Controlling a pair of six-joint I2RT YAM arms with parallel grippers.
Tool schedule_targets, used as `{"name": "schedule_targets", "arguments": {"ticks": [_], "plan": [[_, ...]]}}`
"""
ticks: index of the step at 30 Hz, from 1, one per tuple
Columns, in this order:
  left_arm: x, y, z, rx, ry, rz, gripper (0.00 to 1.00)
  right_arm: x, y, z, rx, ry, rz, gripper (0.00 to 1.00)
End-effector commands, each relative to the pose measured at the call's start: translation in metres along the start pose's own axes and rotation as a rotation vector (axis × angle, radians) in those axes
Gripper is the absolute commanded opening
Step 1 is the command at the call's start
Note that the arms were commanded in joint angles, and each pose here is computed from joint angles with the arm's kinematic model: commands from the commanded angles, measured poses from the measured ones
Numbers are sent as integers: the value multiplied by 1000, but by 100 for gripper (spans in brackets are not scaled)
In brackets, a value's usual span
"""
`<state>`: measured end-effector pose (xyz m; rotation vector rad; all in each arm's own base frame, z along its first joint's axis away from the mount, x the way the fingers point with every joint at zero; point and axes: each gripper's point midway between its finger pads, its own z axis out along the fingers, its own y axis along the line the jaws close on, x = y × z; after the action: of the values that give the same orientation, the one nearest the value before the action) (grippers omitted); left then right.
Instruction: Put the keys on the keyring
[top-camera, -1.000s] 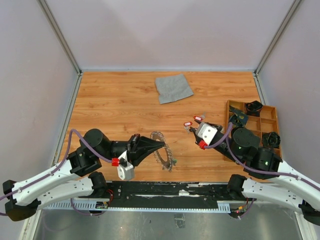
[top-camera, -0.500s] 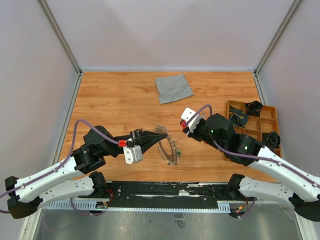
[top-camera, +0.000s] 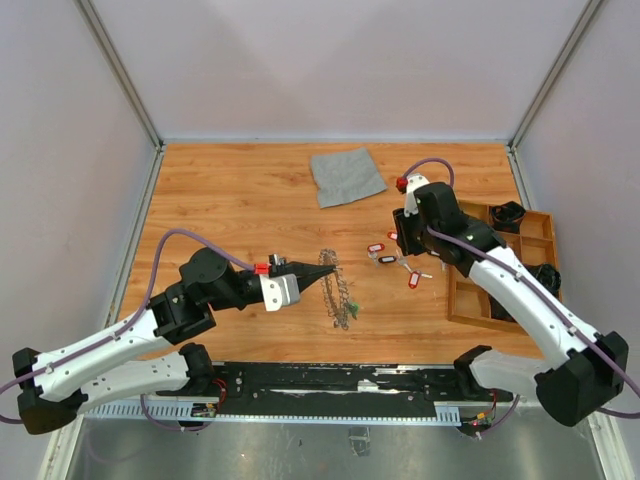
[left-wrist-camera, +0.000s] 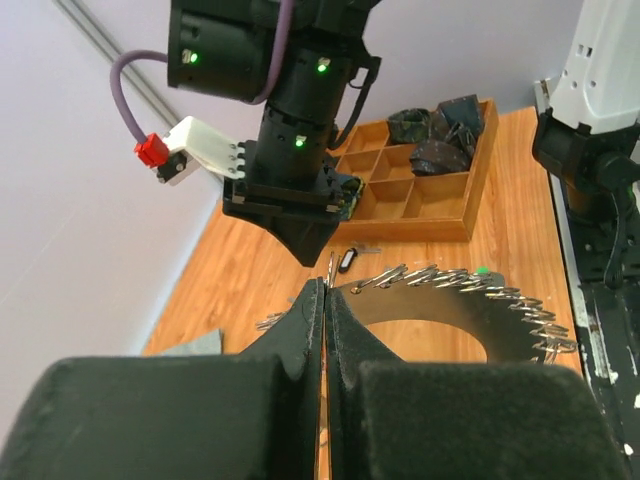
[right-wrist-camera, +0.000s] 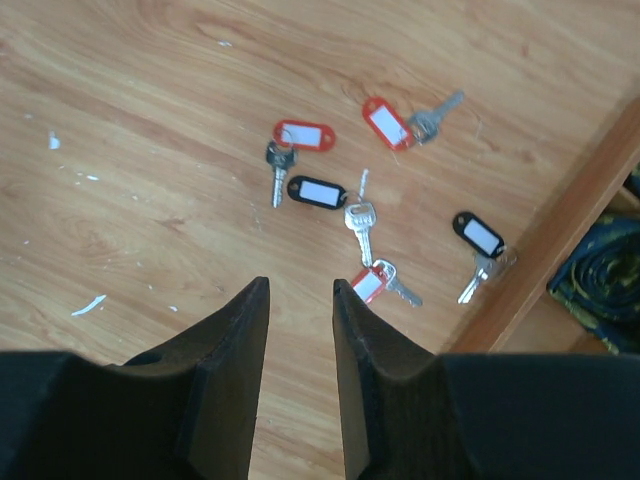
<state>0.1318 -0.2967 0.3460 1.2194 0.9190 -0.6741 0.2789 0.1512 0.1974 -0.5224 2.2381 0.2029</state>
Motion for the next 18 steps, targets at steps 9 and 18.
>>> {"name": "schedule_targets", "arguments": {"ticks": [9,18], "plan": [[-23,12,-3,-27,-37,21,1,64,-46,33,83,413,193,43],[-20,11,-6,-26,-19,18,1,87,-38,77,200,355,608,46]]}}
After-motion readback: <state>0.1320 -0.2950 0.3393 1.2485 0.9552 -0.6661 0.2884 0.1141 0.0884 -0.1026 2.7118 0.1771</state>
